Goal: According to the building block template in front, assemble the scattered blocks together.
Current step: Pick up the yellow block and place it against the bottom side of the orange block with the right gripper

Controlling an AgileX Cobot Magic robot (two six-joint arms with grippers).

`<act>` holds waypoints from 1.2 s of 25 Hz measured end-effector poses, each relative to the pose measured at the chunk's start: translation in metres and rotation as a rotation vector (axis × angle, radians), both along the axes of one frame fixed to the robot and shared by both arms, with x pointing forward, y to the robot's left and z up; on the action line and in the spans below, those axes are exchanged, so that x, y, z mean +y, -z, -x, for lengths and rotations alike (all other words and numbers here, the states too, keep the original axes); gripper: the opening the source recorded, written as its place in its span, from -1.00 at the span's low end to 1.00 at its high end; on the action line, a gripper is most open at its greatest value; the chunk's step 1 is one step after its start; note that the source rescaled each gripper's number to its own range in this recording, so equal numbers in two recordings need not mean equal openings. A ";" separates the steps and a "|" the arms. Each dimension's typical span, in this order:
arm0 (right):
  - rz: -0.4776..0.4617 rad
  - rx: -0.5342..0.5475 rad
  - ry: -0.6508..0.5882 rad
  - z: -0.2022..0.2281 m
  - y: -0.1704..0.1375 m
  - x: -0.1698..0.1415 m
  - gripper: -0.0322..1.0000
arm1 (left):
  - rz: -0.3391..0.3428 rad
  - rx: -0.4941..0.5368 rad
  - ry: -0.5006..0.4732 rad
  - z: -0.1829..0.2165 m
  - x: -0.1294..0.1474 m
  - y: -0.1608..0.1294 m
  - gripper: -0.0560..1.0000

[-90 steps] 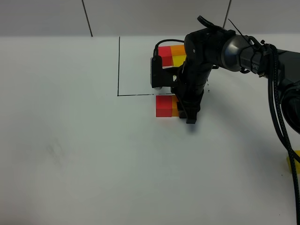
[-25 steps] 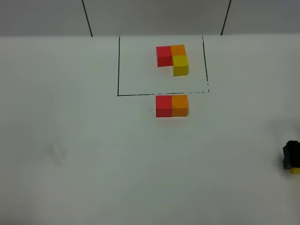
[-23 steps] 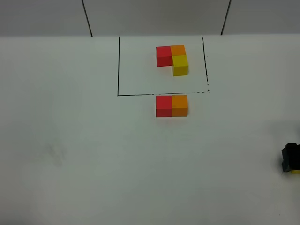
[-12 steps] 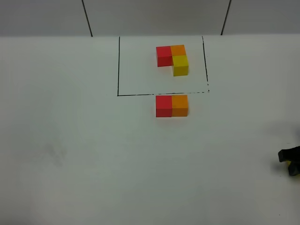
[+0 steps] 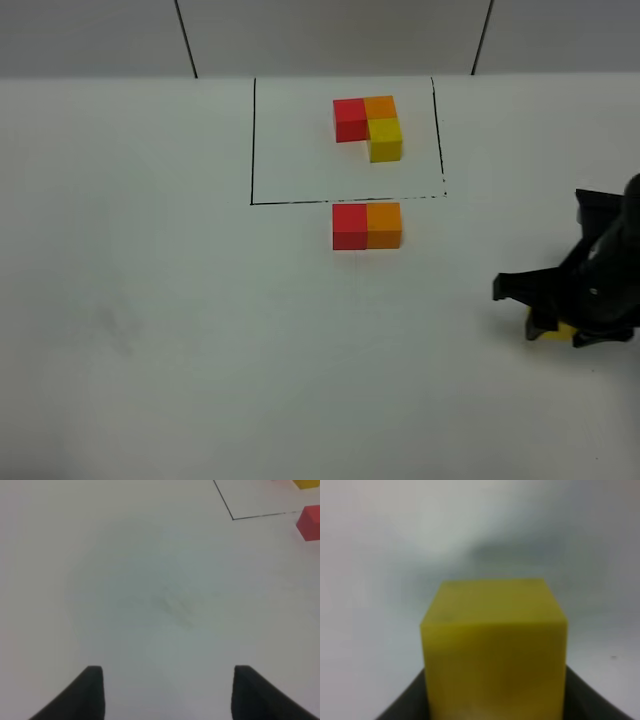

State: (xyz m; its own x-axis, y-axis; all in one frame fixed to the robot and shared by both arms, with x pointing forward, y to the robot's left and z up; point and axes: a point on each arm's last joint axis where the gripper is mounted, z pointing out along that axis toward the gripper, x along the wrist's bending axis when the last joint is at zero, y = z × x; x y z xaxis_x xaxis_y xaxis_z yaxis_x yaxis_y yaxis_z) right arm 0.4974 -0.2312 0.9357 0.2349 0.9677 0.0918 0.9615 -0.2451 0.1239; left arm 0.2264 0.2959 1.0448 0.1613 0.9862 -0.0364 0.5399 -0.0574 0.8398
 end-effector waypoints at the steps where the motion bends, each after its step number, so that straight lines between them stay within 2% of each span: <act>1: 0.002 -0.012 0.001 -0.002 -0.004 0.012 -0.46 | 0.000 0.000 0.000 0.000 0.000 0.000 -0.46; 7: 0.024 -0.019 0.023 -0.011 -0.008 0.074 -0.46 | 0.000 0.000 0.000 0.000 0.000 0.000 -0.46; 13: 0.082 0.010 -0.064 -0.027 0.006 0.124 -0.46 | 0.000 0.000 0.000 0.000 0.000 0.000 -0.46; 16: 0.094 -0.009 -0.101 -0.039 0.009 0.142 -0.46 | 0.000 0.000 0.000 0.000 0.000 0.000 -0.46; 27: 0.072 -0.070 -0.109 -0.057 0.024 0.158 -0.46 | 0.000 0.000 0.000 0.000 0.000 0.000 -0.46; 30: 0.093 -0.075 -0.122 -0.062 0.028 0.160 -0.46 | 0.000 0.000 0.000 0.000 0.000 0.000 -0.46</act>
State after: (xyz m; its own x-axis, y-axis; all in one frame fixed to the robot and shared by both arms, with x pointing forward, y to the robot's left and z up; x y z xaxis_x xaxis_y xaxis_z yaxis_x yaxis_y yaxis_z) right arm 0.5594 -0.0711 0.9077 0.1112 0.9937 0.0134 0.9707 -0.1115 0.2127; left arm 0.2264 0.2959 1.0448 0.1613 0.9862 -0.0364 0.5399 -0.0574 0.8398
